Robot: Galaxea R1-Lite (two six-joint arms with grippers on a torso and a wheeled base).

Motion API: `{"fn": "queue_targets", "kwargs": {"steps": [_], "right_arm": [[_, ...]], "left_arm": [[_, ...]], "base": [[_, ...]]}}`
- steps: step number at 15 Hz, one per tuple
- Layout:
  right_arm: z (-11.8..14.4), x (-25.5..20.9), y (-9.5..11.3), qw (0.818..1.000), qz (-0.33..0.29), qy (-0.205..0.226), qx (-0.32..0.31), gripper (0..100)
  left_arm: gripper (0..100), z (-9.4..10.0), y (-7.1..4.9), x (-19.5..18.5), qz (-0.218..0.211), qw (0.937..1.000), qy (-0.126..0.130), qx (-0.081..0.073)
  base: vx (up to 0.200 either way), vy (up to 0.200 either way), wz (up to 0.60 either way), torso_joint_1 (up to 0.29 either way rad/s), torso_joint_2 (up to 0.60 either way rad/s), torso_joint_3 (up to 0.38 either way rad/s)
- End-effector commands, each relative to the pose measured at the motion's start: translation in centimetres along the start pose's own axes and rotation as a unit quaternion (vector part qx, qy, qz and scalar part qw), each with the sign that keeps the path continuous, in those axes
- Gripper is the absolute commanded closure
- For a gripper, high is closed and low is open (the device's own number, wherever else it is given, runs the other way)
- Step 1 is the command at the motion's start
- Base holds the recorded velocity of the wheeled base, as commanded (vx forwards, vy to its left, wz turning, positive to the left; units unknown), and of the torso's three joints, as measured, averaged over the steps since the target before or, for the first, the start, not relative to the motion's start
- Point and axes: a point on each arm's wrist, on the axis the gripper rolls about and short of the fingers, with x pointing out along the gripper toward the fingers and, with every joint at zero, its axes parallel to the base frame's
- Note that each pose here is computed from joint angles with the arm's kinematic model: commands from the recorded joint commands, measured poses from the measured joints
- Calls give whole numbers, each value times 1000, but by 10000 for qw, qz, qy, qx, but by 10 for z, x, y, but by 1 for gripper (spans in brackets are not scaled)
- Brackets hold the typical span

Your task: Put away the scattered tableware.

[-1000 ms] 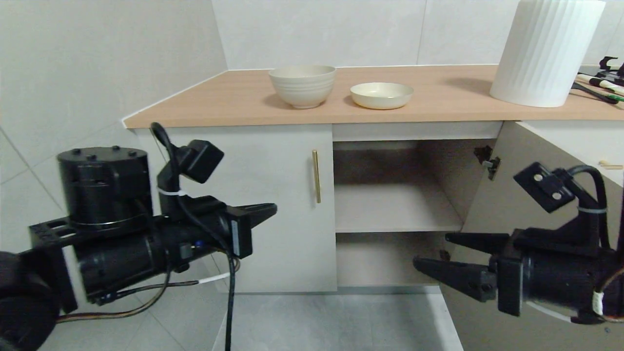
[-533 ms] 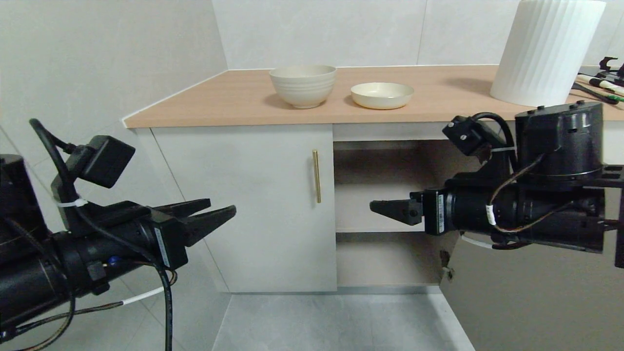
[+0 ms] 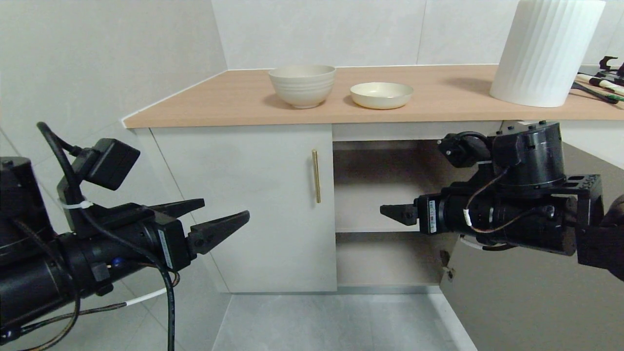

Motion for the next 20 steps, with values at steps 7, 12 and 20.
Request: {"fn": "queue_targets", "kwargs": {"steps": [7, 12, 20], "right_arm": [[-6, -6, 0, 9991, 125, -364, -174, 0], [-11, -5, 0, 9986, 158, -405, -308, 0], [-14, -10, 9, 9979, 317, -399, -390, 0]], "left_arm": [[0, 5, -1, -4, -10, 9999, -127, 30], [0, 5, 0, -4, 20, 9999, -125, 15], [0, 7, -1, -8, -5, 9998, -197, 31]], "base": [[143, 0, 0, 2, -2, 1], [200, 0, 0, 2, 2, 0], [0, 0, 0, 0, 0, 0]]}}
